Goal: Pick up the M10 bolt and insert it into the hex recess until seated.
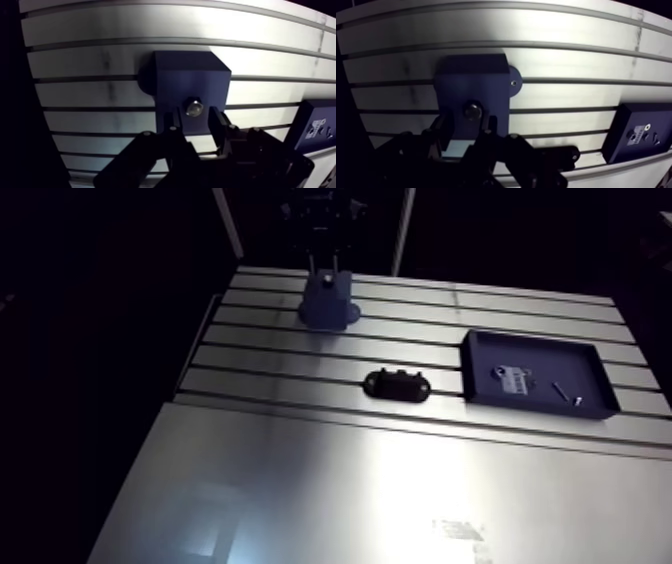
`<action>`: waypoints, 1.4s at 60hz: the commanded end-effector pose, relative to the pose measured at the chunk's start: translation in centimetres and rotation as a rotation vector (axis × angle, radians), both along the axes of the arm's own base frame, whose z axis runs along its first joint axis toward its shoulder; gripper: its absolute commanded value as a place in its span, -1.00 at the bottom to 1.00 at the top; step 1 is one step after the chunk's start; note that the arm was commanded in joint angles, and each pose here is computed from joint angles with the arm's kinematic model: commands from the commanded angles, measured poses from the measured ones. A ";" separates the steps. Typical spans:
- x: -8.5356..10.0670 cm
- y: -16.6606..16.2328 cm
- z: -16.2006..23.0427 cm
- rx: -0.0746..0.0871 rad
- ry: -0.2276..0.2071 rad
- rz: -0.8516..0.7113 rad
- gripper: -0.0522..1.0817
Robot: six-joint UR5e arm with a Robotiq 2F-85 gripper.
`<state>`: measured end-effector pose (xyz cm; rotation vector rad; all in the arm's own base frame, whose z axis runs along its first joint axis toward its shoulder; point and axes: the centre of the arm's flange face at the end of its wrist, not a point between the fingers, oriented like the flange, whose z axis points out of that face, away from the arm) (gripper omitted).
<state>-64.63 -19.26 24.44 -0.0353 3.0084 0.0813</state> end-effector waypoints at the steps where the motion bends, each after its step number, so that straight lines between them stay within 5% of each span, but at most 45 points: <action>1: -0.1 -0.1 0.0 -0.010 0.016 0.001 0.10; 84: 0.3 0.6 -1.1 -0.013 0.002 -0.008 0.12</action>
